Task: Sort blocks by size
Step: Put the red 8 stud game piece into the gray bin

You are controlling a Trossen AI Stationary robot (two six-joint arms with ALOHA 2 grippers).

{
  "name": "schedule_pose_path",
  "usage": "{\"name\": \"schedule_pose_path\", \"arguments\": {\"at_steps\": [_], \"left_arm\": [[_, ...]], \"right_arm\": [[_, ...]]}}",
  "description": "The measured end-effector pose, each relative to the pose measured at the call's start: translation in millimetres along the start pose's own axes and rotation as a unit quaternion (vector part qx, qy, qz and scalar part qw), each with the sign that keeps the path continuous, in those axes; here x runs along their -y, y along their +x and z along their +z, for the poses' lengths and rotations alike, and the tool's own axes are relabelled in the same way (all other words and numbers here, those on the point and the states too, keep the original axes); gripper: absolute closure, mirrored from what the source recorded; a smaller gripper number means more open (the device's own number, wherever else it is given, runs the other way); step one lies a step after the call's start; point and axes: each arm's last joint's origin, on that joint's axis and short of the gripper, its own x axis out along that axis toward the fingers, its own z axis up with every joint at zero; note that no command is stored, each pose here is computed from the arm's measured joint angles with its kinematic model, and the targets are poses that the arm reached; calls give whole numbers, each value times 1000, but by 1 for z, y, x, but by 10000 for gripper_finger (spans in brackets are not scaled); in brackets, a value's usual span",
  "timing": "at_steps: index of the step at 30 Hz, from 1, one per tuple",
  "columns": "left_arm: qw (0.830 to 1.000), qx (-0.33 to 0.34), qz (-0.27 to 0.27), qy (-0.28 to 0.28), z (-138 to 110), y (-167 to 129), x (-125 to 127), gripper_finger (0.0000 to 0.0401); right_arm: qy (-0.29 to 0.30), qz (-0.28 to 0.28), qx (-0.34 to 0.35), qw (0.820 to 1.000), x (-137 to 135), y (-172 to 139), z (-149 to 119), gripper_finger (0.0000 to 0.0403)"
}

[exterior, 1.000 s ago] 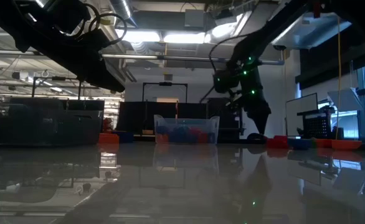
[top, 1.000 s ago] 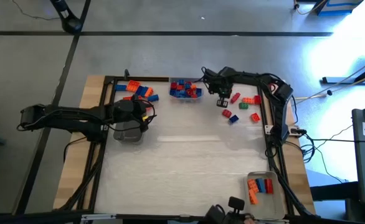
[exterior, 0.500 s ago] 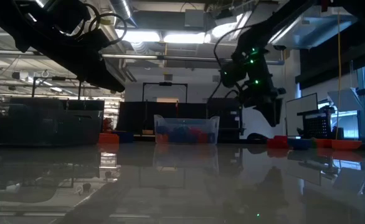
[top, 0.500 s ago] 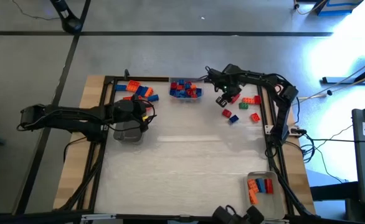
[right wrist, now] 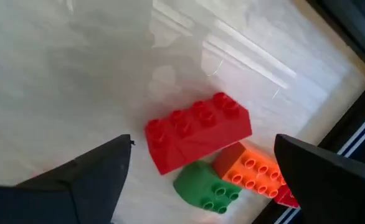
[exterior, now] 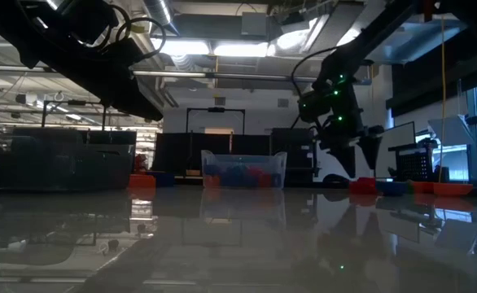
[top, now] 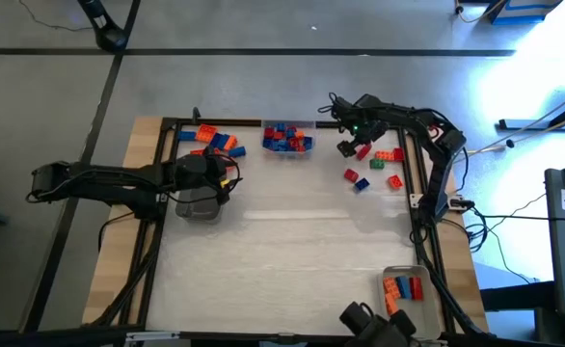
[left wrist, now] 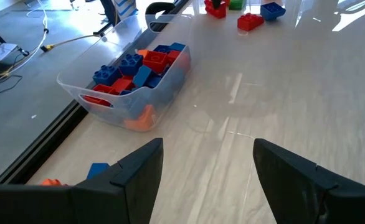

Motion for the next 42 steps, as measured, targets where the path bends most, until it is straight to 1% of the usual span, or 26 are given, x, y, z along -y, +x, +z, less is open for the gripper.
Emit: {"name": "schedule_pose_path", "arguments": {"at_steps": [2,6,8,10,12,16,22,26,29,36,42], "left_arm": [[1000,0,0,0,0,0,0,166],[1000,0,0,0,0,0,0,166],[1000,0,0,0,0,0,0,166],[1000,0,0,0,0,0,0,166],[1000,0,0,2,0,0,0,166],[1000,0,0,3,0,0,0,166],[1000,0,0,2,0,0,0,166],[1000,0,0,2,0,0,0,166],[1000,0,0,3,0,0,0,166],[1000,0,0,3,0,0,0,166],[1000,0,0,3,0,0,0,166]], "right_arm": [[4,0,-1,1000,2,4,3,25],[2,-5,-27,1000,0,20,7,42],[-12,-10,-42,999,-2,29,9,46],[-27,-31,-48,998,-3,34,10,46],[-32,-40,-48,998,-3,34,10,46],[-47,-36,-48,997,-3,35,10,47],[-109,-32,-38,993,-4,35,13,48],[-127,-31,-37,991,-4,35,13,50],[-133,-31,-40,990,-4,35,12,68],[-139,-33,-45,989,-3,36,12,134],[-141,-30,-46,988,-4,36,11,164]]}}
